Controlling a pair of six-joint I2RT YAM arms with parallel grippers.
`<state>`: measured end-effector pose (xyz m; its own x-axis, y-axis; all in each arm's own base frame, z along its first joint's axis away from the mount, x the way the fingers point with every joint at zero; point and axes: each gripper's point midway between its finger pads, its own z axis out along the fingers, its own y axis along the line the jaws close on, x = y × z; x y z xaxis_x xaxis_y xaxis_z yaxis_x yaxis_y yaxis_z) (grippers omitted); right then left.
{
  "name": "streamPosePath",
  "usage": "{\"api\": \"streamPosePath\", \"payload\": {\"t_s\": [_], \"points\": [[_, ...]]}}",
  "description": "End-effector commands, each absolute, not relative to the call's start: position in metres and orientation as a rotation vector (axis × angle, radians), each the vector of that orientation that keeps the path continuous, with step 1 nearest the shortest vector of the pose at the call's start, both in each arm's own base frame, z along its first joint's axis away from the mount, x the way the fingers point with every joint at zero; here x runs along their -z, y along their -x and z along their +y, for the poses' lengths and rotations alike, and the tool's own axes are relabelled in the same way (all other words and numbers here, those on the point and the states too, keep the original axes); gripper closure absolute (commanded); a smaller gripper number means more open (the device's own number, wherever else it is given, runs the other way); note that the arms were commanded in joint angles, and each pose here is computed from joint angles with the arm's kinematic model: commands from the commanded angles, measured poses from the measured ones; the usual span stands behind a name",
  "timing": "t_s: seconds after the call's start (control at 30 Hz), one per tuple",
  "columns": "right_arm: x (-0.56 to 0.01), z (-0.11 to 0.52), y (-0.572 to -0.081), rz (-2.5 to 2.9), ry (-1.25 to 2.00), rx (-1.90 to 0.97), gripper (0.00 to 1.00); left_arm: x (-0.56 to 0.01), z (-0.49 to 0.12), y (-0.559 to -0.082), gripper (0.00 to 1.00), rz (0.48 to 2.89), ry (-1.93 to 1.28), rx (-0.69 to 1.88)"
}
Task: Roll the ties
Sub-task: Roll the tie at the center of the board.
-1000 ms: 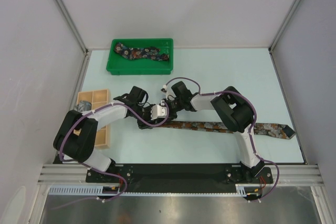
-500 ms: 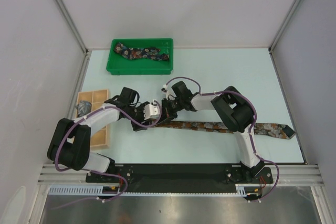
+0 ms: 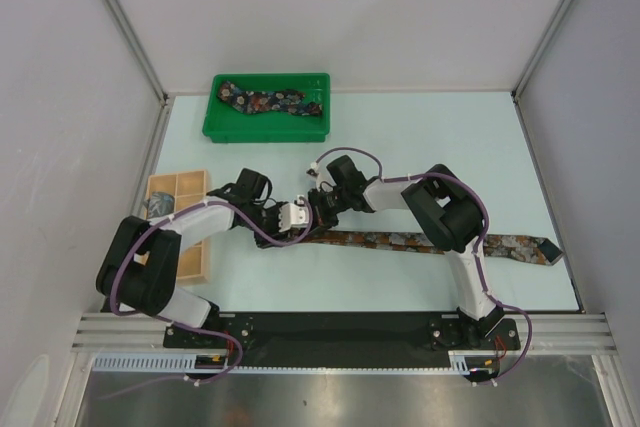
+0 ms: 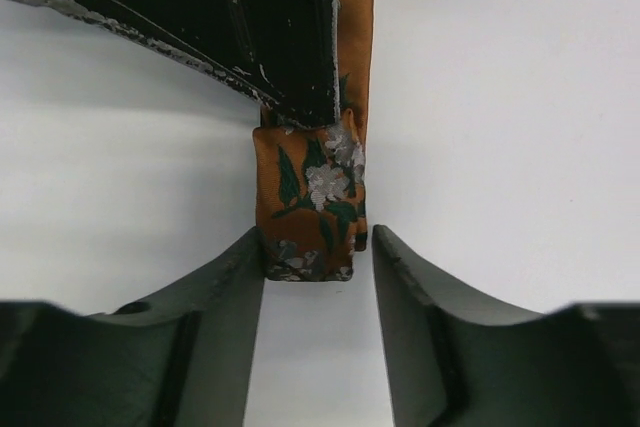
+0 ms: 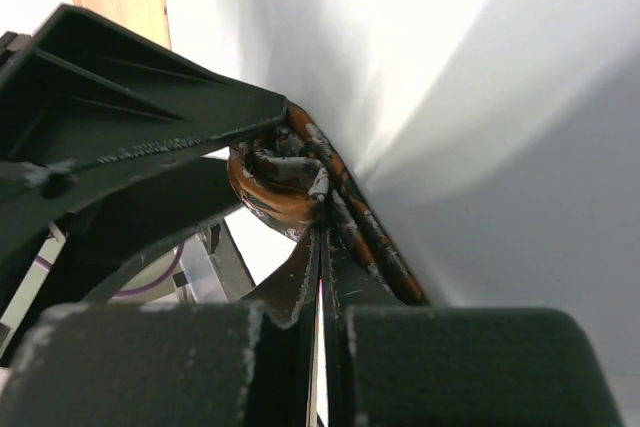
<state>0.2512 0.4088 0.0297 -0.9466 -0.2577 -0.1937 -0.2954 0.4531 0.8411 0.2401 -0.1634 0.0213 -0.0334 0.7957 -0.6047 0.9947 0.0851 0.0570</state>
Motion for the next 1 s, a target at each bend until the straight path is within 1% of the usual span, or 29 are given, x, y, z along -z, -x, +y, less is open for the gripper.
{"api": "streamPosePath", "payload": {"t_s": [0.0, 0.07, 0.13, 0.27, 0.37, 0.47, 0.57, 0.6, 0.67, 0.7, 0.8, 0.97], "points": [[-0.021, 0.403, -0.249, 2.661, 0.529, -1.511, 1.0, -0.034, -0.171, -0.256, 0.52, 1.787, -1.799, 0.473], [-0.021, 0.403, -0.249, 2.664, 0.526, -1.511, 1.0, -0.039, -0.171, -0.257, 0.58, 1.788, -1.793, 0.466], [-0.023, 0.405, -0.251, 2.653, 0.528, -1.513, 1.0, -0.047, -0.176, -0.256, 0.61, 1.78, -1.79, 0.475], [-0.031, 0.41, -0.248, 2.637, 0.55, -1.536, 1.0, -0.05, -0.188, -0.247, 0.64, 1.766, -1.822, 0.479], [-0.041, 0.409, -0.249, 2.619, 0.556, -1.557, 1.0, -0.042, -0.189, -0.246, 0.67, 1.797, -1.846, 0.465], [-0.052, 0.394, -0.247, 2.637, 0.558, -1.553, 0.92, -0.033, -0.183, -0.246, 0.69, 1.832, -1.87, 0.432], [-0.065, 0.383, -0.246, 2.607, 0.582, -1.557, 0.8, -0.03, -0.18, -0.245, 0.69, 1.838, -1.878, 0.423], [-0.068, 0.381, -0.245, 2.602, 0.578, -1.565, 0.75, -0.03, -0.18, -0.245, 0.69, 1.839, -1.878, 0.425], [-0.078, 0.379, -0.246, 2.577, 0.557, -1.598, 0.72, -0.028, -0.18, -0.247, 0.69, 1.85, -1.874, 0.418], [-0.082, 0.38, -0.246, 2.568, 0.549, -1.611, 0.68, -0.028, -0.18, -0.248, 0.69, 1.851, -1.875, 0.419], [-0.089, 0.388, -0.246, 2.544, 0.528, -1.645, 0.62, -0.028, -0.181, -0.249, 0.69, 1.855, -1.867, 0.42], [-0.068, 0.401, -0.246, 2.599, 0.479, -1.658, 0.61, -0.029, -0.184, -0.249, 0.68, 1.854, -1.855, 0.433]]}}
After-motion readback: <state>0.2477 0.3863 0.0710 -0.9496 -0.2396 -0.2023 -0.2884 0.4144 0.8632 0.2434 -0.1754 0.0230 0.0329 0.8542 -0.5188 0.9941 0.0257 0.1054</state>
